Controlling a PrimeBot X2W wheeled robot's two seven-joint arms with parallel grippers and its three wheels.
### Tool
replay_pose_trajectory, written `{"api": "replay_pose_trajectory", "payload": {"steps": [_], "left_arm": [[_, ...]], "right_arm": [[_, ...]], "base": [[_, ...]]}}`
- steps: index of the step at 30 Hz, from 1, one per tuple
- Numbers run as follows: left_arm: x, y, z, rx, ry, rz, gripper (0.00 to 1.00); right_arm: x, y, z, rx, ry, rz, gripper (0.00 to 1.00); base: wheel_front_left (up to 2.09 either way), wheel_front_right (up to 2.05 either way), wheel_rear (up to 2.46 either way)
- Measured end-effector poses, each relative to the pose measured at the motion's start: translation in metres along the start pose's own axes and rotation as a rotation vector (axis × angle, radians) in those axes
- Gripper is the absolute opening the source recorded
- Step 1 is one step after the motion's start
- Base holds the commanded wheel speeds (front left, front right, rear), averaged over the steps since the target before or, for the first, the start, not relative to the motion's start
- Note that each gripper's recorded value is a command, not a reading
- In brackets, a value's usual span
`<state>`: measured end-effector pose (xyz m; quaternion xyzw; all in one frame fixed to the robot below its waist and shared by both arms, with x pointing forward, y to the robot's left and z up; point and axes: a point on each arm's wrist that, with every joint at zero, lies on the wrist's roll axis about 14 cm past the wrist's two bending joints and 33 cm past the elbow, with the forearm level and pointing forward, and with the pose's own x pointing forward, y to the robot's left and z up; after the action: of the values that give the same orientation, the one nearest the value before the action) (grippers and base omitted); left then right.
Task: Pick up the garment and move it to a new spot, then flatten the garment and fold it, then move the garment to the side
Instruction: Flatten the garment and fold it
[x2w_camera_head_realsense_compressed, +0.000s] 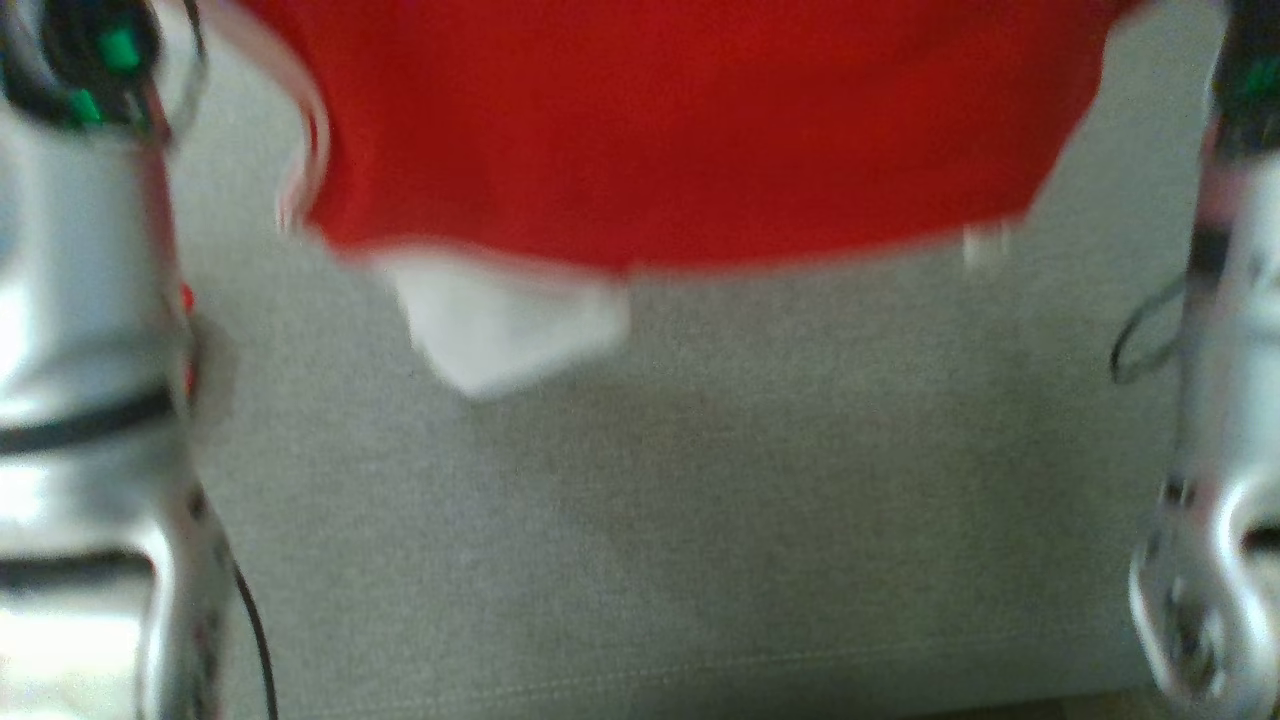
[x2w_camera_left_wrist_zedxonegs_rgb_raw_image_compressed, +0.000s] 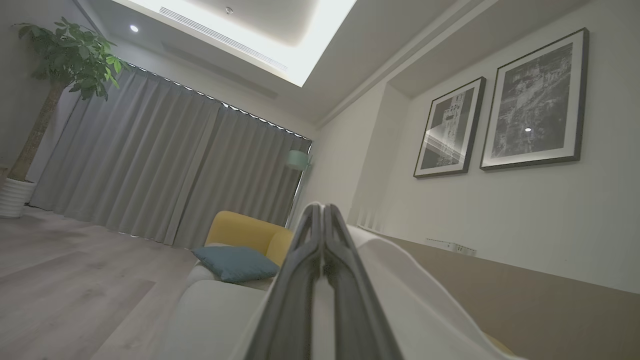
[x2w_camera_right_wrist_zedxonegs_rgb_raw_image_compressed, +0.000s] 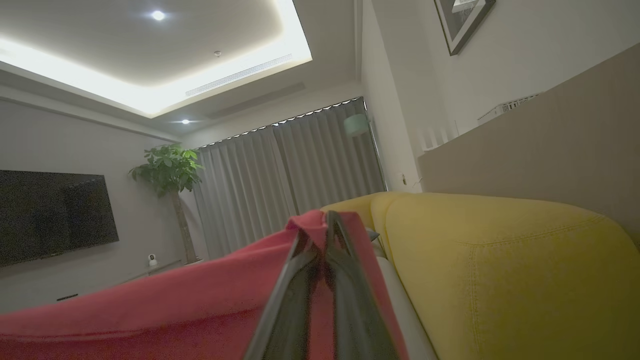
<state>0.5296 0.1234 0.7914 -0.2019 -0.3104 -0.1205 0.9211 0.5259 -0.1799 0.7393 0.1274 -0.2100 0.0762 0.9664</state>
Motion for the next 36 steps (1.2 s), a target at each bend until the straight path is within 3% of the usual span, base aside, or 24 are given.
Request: {"api": "replay_pose_trajectory", "payload": {"steps": [8,13,17,23,30,36], "left_arm": [[0.070,0.049,-0.028,0.068,-0.083,0.034,0.00],[0.061,0.078,-0.067,0.106,0.007,0.053,0.00],[0.034,0.088,-0.111,0.125,0.122,0.043,0.00],[-0.043,0.098,-0.179,0.181,0.348,0.032,0.00],[-0.120,0.103,-0.204,0.192,0.521,0.044,0.00],[-0.191,0.096,-0.211,0.183,0.681,0.012,0.00]], "right_arm": [[0.107,-0.010,-0.008,0.026,-0.187,-0.014,0.00],[0.118,-0.020,-0.071,0.093,-0.101,-0.046,0.00],[0.099,-0.038,-0.144,0.138,0.056,-0.109,0.00],[0.037,-0.061,-0.233,0.144,0.316,-0.193,0.00],[-0.027,-0.081,-0.271,0.039,0.586,-0.211,0.00],[-0.080,-0.095,-0.274,-0.052,0.743,-0.208,0.00]], "base": [[0.00,0.00,0.00],[0.00,0.00,0.00],[0.00,0.00,0.00],[0.00,0.00,0.00],[0.00,0.00,0.00],[0.00,0.00,0.00]]}}
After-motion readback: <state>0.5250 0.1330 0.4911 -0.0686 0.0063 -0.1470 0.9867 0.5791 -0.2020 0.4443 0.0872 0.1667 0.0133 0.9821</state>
